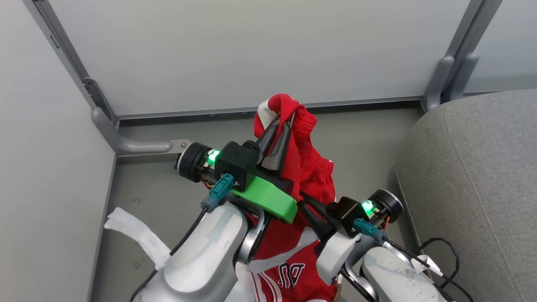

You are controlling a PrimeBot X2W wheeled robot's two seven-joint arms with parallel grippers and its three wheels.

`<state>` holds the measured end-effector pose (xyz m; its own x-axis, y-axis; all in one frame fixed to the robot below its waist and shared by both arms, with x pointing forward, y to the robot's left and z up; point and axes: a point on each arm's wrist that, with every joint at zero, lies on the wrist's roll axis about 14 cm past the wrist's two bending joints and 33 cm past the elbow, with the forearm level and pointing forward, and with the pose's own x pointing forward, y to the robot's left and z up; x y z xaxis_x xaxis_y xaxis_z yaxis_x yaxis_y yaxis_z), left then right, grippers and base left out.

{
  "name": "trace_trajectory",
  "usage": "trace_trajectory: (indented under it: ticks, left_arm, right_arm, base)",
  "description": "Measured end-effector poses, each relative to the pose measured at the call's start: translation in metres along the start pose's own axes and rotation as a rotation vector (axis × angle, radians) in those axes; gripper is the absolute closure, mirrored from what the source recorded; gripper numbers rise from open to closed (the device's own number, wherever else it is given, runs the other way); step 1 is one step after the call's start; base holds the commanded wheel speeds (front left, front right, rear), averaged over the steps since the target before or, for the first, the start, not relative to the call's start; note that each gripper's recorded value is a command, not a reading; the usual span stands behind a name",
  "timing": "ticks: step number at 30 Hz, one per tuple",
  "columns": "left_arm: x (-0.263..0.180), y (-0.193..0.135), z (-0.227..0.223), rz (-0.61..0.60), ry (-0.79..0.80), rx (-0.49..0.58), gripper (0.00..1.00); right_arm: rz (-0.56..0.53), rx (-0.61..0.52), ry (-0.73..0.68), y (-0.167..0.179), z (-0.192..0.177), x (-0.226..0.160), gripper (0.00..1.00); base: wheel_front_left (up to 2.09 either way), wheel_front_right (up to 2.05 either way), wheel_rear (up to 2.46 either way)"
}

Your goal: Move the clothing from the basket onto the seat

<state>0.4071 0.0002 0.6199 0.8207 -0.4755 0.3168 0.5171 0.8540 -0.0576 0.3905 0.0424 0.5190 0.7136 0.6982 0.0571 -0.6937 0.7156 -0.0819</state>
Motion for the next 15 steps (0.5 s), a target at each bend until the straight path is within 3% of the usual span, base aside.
trace_trajectory:
  ticks: [6,7,8,15]
  left_arm:
    - [0.005,-0.003,0.000,-0.014,-0.008,0.007,1.00]
    - [0.007,-0.005,0.000,-0.018,-0.010,0.007,0.23]
    - [0.008,-0.007,-0.001,-0.025,-0.007,0.005,0.00]
    - [0.024,-0.022,-0.013,-0.081,0.002,0.005,0.00]
  right_arm:
    - [-0.034,0.006,-0.015,-0.010,0.005,-0.004,1.00]
    - [-0.044,0.005,-0.019,-0.013,0.006,-0.006,1.00]
    - [-0.055,0.005,-0.026,-0.016,0.008,-0.007,1.00]
    - [-0.168,-0.007,-0.110,-0.049,0.035,-0.026,1.00]
  base:
    - [0.00,0.00,0.00]
    - [0.00,0.00,0.00]
    - [0.00,0.00,0.00]
    - [0.00,0.00,0.00]
